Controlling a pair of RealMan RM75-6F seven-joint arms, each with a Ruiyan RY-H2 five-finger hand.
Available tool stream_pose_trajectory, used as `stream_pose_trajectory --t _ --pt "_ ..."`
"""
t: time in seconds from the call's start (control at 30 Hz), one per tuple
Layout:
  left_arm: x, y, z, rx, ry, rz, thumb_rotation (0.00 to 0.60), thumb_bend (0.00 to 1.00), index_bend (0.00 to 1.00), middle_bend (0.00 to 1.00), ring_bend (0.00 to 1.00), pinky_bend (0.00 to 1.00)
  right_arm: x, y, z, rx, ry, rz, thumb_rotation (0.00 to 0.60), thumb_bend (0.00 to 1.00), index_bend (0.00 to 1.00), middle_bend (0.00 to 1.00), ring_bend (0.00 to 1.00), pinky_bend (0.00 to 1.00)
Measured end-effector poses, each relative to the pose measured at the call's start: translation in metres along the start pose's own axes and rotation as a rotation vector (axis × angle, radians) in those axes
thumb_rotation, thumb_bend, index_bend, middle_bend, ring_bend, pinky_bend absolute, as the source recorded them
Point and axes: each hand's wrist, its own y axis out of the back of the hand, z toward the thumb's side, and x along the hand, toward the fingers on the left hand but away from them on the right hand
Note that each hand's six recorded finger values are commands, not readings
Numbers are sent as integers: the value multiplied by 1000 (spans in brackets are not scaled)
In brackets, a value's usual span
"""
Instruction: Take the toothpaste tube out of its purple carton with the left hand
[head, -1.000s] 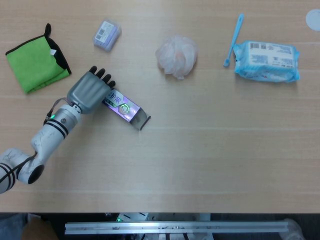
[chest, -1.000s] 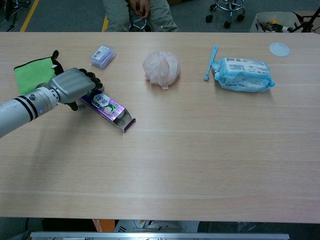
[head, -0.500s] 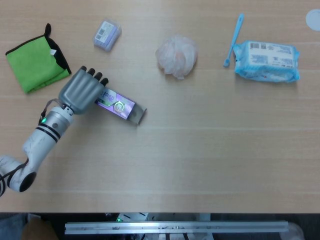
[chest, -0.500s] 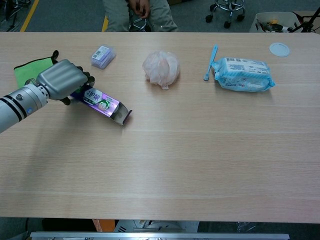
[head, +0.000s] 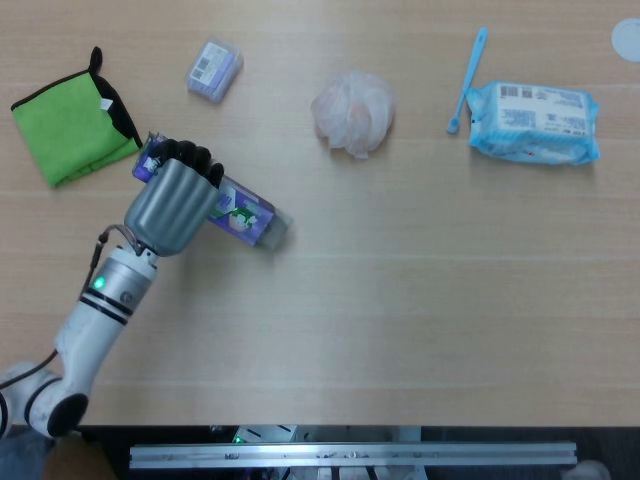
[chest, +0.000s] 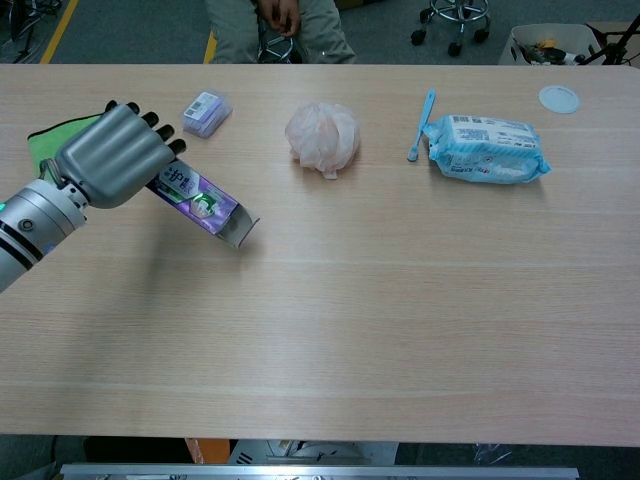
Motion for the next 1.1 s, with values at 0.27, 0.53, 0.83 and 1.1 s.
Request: stream_pose_trajectory --t 0.27,0.53,0.83,1.1 --pt "-7 30 10 56 54 82 600 264 418 507 405 492 0 -1 -2 1 -2 4 600 280 416 425 429 487" --pt "0 50 25 153 65 124 600 264 414 507 404 489 1 0 -3 -4 -3 1 600 280 416 424 429 487" --pt "3 36 27 280 43 80 600 264 413 504 402 486 3 2 -8 -7 -12 -4 600 280 416 425 429 487" --pt "7 23 20 394 38 37 600 264 415 504 401 474 3 3 -6 -8 -7 -9 600 280 416 425 429 487"
